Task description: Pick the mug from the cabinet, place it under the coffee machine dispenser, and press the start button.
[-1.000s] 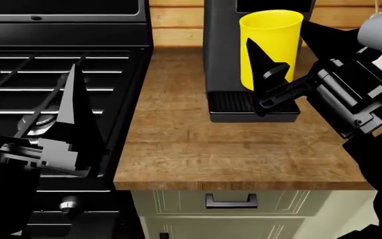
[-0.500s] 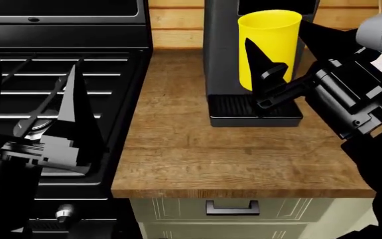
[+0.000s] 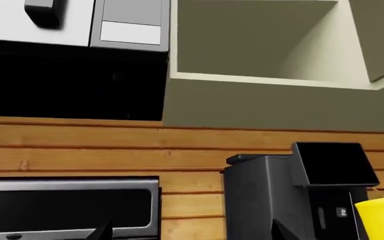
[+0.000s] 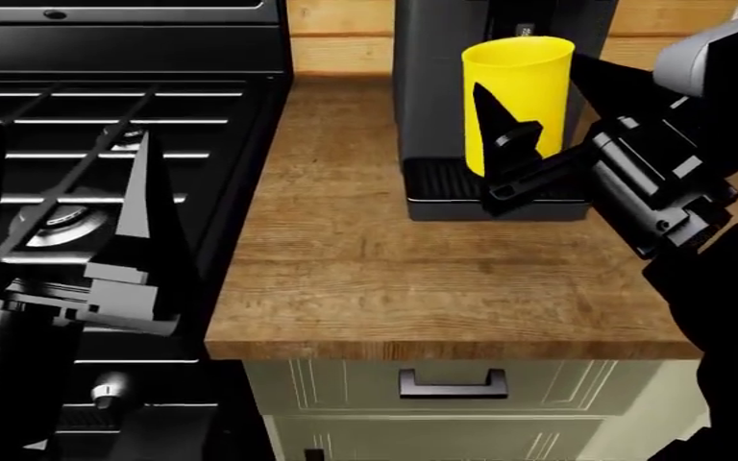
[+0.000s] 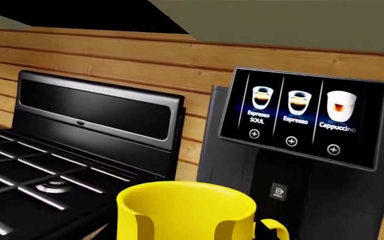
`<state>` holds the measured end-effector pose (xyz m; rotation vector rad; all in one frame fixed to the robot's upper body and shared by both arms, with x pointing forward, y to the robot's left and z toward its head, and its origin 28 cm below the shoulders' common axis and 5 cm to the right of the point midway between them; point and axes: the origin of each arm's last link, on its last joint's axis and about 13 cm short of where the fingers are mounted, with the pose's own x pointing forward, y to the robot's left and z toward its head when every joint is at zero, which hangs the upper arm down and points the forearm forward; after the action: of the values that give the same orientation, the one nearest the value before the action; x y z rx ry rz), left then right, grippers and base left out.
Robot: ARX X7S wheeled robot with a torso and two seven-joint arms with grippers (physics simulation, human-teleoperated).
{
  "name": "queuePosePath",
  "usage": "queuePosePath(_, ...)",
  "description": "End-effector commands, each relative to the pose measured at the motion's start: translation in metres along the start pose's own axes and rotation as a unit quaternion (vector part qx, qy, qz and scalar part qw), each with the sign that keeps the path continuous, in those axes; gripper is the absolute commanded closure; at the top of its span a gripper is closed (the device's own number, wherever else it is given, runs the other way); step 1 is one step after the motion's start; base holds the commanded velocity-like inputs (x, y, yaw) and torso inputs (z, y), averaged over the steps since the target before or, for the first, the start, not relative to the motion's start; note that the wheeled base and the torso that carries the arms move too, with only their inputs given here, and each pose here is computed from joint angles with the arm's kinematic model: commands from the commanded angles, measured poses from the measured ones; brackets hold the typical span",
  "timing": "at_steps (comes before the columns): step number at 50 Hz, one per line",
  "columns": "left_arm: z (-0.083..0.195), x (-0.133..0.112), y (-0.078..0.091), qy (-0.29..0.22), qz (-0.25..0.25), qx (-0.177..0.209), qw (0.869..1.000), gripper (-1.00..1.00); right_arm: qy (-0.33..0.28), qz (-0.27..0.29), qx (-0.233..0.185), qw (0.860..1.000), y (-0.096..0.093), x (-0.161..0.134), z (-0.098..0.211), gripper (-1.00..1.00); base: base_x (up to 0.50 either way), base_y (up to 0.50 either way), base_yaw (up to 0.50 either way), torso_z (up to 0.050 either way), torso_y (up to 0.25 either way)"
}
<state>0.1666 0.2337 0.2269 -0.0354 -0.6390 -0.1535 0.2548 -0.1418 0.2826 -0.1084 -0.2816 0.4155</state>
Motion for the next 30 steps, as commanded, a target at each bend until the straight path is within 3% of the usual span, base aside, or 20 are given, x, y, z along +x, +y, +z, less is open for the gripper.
queuePosePath(1, -0.001, 0.001, 0.001, 0.002, 0.003, -0.004, 1.000, -1.00, 0.006, -0.006, -0.001, 1.000, -0.001, 0.001, -0.002, 1.00, 0.00, 0.00, 0.00, -0.050, 0.000)
queuePosePath(4, -0.001, 0.001, 0.001, 0.002, 0.006, -0.007, 1.000, -1.00, 0.012, -0.012, 0.000, 1.000, -0.001, 0.003, -0.005, 1.00, 0.00, 0.00, 0.00, -0.048, 0.011)
queuePosePath(30, 0.001, 0.000, 0.003, -0.004, 0.009, -0.009, 1.000, -1.00, 0.034, -0.054, 0.021, 0.998, 0.002, 0.018, -0.020, 1.00, 0.00, 0.00, 0.00, 0.000, 0.000)
